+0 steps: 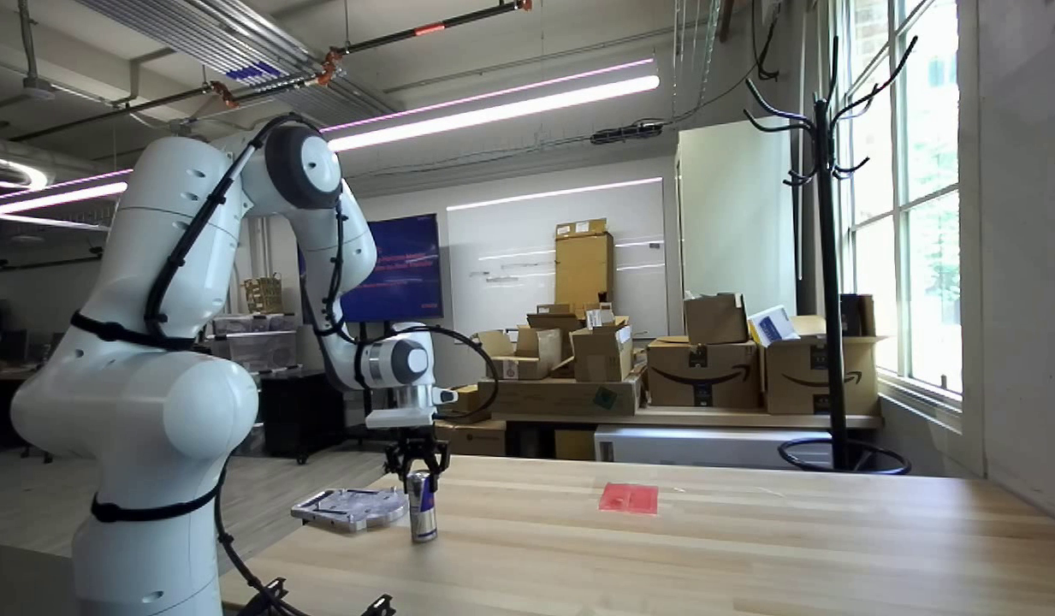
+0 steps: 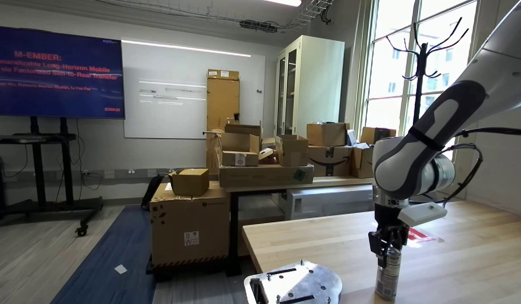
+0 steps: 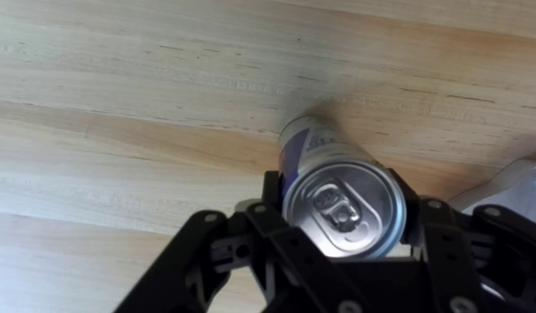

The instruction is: Put the can on top of the silver object.

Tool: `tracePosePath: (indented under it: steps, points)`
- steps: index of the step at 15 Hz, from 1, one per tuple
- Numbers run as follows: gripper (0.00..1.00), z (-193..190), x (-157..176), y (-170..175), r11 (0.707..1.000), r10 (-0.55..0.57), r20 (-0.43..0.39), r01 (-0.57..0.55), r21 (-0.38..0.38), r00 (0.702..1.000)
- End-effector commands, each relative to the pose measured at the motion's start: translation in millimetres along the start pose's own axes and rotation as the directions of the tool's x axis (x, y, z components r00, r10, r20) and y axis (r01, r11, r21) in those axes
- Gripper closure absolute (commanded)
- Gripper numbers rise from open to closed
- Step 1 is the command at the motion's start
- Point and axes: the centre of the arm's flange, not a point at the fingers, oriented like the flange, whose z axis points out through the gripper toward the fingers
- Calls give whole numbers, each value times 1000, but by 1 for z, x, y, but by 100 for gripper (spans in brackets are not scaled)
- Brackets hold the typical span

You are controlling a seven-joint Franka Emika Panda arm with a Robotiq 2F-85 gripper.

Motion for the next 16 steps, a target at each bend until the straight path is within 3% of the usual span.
tracePosePath:
  steps: [1,7,16]
  points:
    - [67,-30,-11,2,1000,-15,-40,14,-27,999]
    - [67,-97,-19,-30,992,-95,-117,84,-96,989]
    - [67,-155,-1,-156,945,-293,-189,254,-207,937]
